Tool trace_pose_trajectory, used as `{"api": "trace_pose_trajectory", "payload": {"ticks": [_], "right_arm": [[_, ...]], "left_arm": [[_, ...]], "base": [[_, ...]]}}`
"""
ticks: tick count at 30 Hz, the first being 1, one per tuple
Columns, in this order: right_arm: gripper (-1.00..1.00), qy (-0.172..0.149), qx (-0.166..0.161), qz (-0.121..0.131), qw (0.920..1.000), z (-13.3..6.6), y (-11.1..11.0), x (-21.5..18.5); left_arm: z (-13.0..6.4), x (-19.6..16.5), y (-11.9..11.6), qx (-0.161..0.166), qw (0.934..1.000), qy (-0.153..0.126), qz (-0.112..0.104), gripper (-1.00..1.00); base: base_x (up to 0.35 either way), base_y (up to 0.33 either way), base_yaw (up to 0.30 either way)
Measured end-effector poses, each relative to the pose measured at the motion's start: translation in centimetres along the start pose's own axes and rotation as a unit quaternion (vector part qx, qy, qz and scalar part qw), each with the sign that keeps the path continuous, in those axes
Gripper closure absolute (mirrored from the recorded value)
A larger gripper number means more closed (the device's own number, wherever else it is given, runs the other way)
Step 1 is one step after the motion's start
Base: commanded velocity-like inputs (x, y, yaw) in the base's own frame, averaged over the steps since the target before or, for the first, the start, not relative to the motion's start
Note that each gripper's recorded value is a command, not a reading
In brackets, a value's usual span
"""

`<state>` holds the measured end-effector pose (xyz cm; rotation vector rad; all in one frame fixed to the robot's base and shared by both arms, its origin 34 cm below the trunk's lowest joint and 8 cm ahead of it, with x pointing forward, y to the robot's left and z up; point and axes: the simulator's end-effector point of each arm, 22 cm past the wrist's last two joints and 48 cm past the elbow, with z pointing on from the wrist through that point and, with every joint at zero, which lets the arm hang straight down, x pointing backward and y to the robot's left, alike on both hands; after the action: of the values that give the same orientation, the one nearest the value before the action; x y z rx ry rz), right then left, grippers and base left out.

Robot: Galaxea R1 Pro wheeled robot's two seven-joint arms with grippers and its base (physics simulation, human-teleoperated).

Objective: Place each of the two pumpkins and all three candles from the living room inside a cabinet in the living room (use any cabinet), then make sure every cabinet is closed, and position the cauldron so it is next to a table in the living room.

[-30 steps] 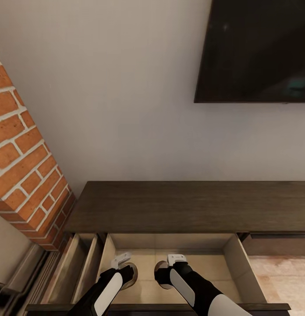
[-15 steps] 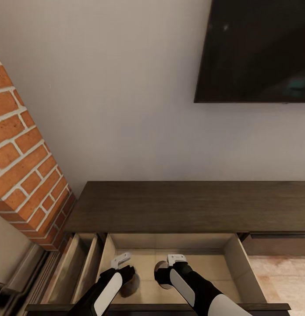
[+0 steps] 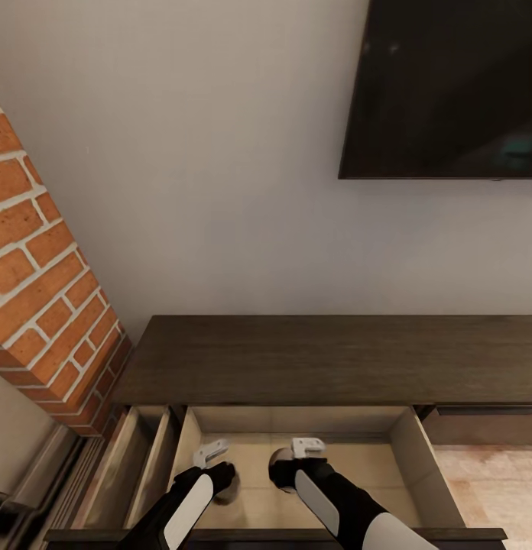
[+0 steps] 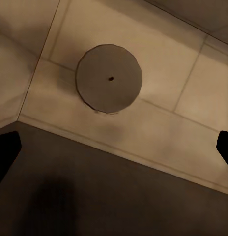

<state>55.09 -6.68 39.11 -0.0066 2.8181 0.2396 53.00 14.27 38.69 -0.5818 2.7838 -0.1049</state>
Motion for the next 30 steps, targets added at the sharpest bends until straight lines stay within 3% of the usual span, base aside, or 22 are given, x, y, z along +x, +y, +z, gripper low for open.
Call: {"api": "trace_pose_trajectory", "payload": {"ticks": [5, 9, 14, 17, 30], "right_arm": [[-1.00, -0.033, 0.002, -0.017, 0.9993, 0.0, 0.6, -0.9], [-1.00, -0.038, 0.002, -0.019, 0.9991, 0.0, 0.6, -0.9], [-1.00, 0.023, 0.019, -0.031, 0.9991, 0.6, -0.8, 2.6], [-1.00, 0.038, 0.020, -0.031, 0.9986, 0.7, -0.9, 3.4], [-1.00, 0.041, 0.019, -0.030, 0.9985, 0.7, -0.8, 3.7]], "left_arm": [[0.0, 0.0, 0.0, 0.000, 1.0000, 0.000, 0.000, -1.00], [0.0, 0.0, 0.0, 0.001, 1.0000, 0.000, 0.000, -1.00], [0.0, 0.0, 0.0, 0.001, 1.0000, 0.001, 0.000, -1.00], [0.0, 0.0, 0.0, 0.001, 1.0000, 0.001, 0.000, -1.00], [0.0, 0.0, 0.0, 0.001, 1.0000, 0.001, 0.000, -1.00]], "base": [[0.000, 0.000, 0.000], [0.000, 0.000, 0.000], [0.000, 0.000, 0.000], [0.000, 0.000, 0.000], [0.000, 0.000, 0.000]]}}
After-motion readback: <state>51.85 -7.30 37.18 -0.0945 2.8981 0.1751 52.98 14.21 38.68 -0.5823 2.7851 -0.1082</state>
